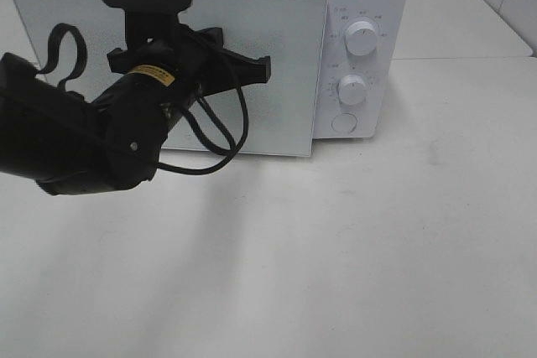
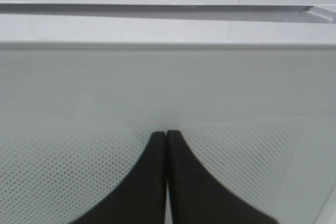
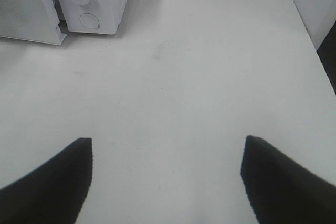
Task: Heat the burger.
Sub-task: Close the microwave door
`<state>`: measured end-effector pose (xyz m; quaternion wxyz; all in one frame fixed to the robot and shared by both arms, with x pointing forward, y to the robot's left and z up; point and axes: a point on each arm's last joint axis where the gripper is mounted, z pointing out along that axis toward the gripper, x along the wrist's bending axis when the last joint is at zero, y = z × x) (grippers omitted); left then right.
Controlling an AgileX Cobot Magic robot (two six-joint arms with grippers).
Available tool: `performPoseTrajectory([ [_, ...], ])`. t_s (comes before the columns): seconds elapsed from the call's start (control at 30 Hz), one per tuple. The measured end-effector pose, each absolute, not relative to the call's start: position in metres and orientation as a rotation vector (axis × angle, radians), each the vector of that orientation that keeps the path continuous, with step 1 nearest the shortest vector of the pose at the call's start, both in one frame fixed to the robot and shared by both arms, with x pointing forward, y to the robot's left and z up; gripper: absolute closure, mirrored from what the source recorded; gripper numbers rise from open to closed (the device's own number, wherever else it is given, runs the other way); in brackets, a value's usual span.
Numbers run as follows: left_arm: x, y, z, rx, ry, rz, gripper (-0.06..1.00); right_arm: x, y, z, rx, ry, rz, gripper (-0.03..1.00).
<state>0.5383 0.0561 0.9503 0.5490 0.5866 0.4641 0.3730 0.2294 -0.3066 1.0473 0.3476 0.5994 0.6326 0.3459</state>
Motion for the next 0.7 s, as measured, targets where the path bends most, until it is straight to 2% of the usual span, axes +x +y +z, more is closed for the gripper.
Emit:
performPoseTrajectory([
  [0.33, 0.557, 0.029, 0.947, 1.449, 1.113, 0.9, 0.94, 0.229, -0.307, 1.047, 1.555, 1.641, 0.897, 0.21],
  [0.7, 0.57, 0.032, 0.947, 1.495, 1.148, 0.856, 0.94, 0.229, -0.307, 1.047, 1.554, 1.64, 0.896, 0.21],
])
